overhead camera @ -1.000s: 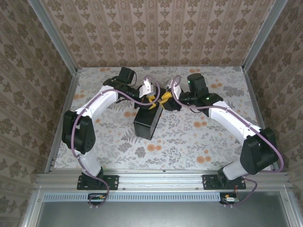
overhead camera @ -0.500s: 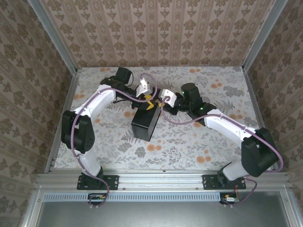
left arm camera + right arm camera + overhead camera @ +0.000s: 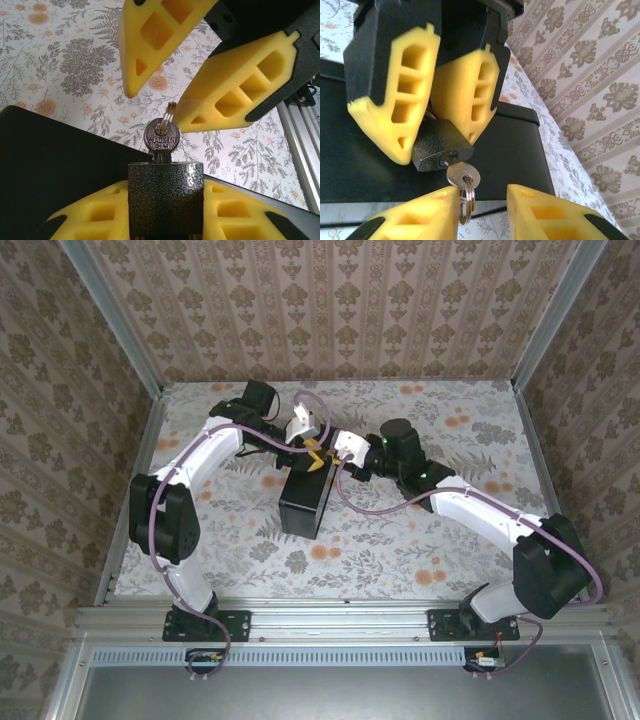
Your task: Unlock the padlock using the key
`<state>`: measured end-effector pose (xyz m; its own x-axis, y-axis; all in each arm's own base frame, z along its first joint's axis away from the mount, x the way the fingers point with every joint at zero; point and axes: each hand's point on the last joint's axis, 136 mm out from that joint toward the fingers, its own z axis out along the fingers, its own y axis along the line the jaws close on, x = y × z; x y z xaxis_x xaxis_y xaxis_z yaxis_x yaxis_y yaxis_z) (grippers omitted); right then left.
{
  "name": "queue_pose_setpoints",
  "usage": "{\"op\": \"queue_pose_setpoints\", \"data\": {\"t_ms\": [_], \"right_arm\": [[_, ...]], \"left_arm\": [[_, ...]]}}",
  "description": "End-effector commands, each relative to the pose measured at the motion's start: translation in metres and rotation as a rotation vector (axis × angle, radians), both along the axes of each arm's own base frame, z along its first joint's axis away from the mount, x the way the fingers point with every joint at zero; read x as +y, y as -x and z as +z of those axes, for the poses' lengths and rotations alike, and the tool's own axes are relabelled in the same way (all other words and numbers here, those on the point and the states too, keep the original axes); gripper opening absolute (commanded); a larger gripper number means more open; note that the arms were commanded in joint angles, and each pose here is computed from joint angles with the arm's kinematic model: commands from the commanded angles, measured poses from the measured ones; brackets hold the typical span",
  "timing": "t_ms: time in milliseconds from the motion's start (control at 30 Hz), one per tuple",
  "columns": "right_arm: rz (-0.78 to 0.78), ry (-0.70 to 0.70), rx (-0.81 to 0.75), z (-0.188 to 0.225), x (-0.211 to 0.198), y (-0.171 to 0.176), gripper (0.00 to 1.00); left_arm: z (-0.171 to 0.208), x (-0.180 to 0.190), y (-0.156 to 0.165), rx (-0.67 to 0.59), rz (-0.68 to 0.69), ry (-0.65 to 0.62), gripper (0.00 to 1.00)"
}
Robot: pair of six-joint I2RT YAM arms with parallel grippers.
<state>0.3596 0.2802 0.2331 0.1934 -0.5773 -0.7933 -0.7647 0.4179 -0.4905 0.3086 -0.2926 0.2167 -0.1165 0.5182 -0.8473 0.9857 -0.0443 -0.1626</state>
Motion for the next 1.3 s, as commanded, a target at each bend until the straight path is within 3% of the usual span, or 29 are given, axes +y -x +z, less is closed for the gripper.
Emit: {"op": "queue_pose_setpoints", "data": {"t_ms": [0,567,733,1267], "right_arm": [[0.011,0.013,-0.060,0.014,0.004,0.003,0.30],[0.063,0.029,-0.034,0.013,0.016,0.010,0.21],[0.099,0.031,0.008,0.010,0.020,0.018,0.06],[0.197,-0.012,0.131,0.009,0.031,0.042,0.12]], "left_arm": [[0.027,-0.007,0.003,-0.020,-0.048,0.088,0.12],[0.036,-0.011,0.014,-0.026,-0.079,0.105,0.11],[0.035,-0.013,0.015,-0.029,-0.083,0.101,0.10],[0.037,-0.027,0.026,-0.016,-0.141,0.119,0.09]]}}
